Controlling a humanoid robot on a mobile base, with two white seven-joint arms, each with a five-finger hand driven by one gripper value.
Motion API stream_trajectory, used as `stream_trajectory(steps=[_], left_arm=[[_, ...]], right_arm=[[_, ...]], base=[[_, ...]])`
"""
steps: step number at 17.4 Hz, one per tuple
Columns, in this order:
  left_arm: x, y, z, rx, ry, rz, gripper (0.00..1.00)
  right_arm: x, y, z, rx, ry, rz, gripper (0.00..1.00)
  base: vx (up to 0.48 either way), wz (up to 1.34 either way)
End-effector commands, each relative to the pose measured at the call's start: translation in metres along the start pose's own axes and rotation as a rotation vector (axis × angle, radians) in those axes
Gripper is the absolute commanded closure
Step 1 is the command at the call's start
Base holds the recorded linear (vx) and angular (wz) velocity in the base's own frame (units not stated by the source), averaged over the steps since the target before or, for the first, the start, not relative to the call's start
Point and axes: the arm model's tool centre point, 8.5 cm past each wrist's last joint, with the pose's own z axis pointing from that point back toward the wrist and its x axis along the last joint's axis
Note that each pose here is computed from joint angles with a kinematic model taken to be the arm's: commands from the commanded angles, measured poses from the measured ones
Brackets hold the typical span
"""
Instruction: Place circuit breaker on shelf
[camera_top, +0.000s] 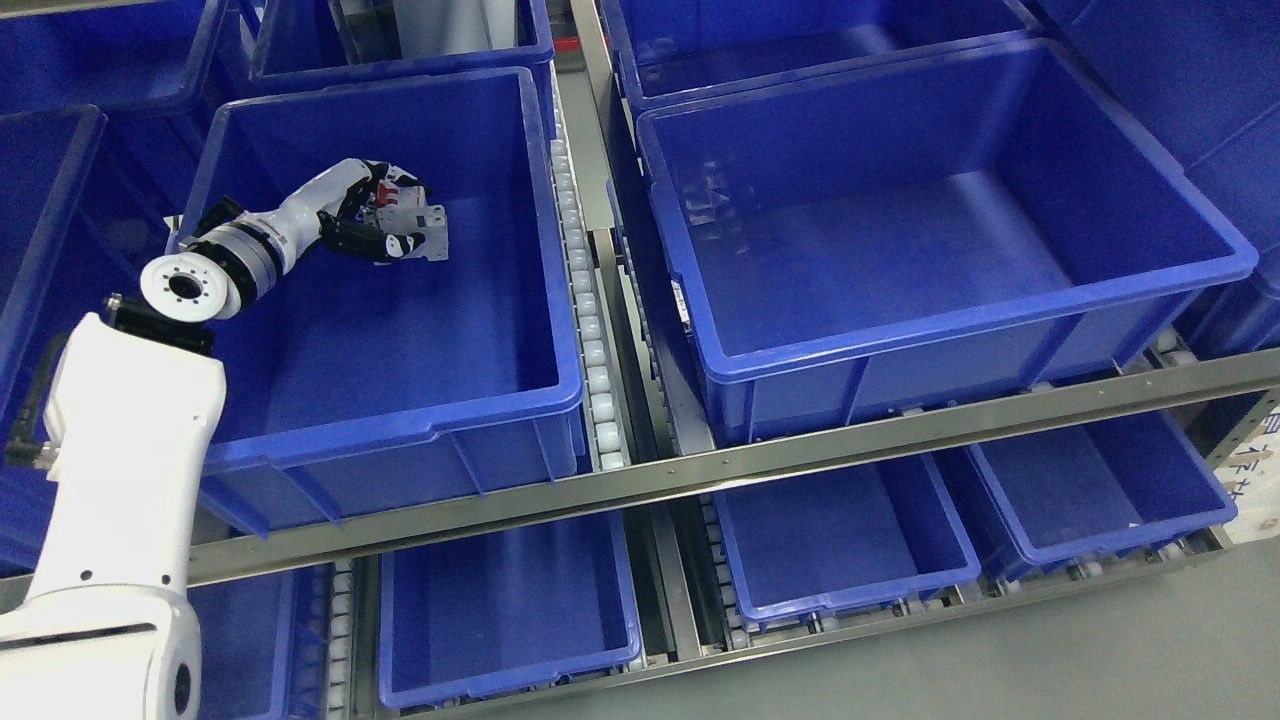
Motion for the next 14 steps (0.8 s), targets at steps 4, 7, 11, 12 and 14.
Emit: stream_trajectory(steps=[4,7,11,12,14], left_arm=[[-0.041,-0.027,-0.003,-0.084,0.147,-0.013,0.34],[-0.041,-0.021,-0.002,-0.067,0.142,-0.011,0.27],[-0.003,0.025,0.006,0.121,0.014,0.022,0.1],[0.002,0.044,0.014,0.234,-0.023,0.07,0.08],[0.009,0.06,0.019,0.422,-0.082,0.215,0.01]], right_arm=[[-0.024,-0.01,0.002,-0.011,0.224,0.055,0.0],[-0.024,-0.01,0.002,-0.011,0.225,0.055,0.0],[-0.024,-0.01,0.002,-0.011,0.224,0.055,0.0],[-0.024,-0.01,0.002,-0.011,0.224,0.055,0.0],[-0.024,-0.01,0.002,-0.011,0.224,0.055,0.0]], base=[[0.0,0.0],[0.0,0.0],[0.0,0.0],[0.0,0.0],[0.0,0.0]])
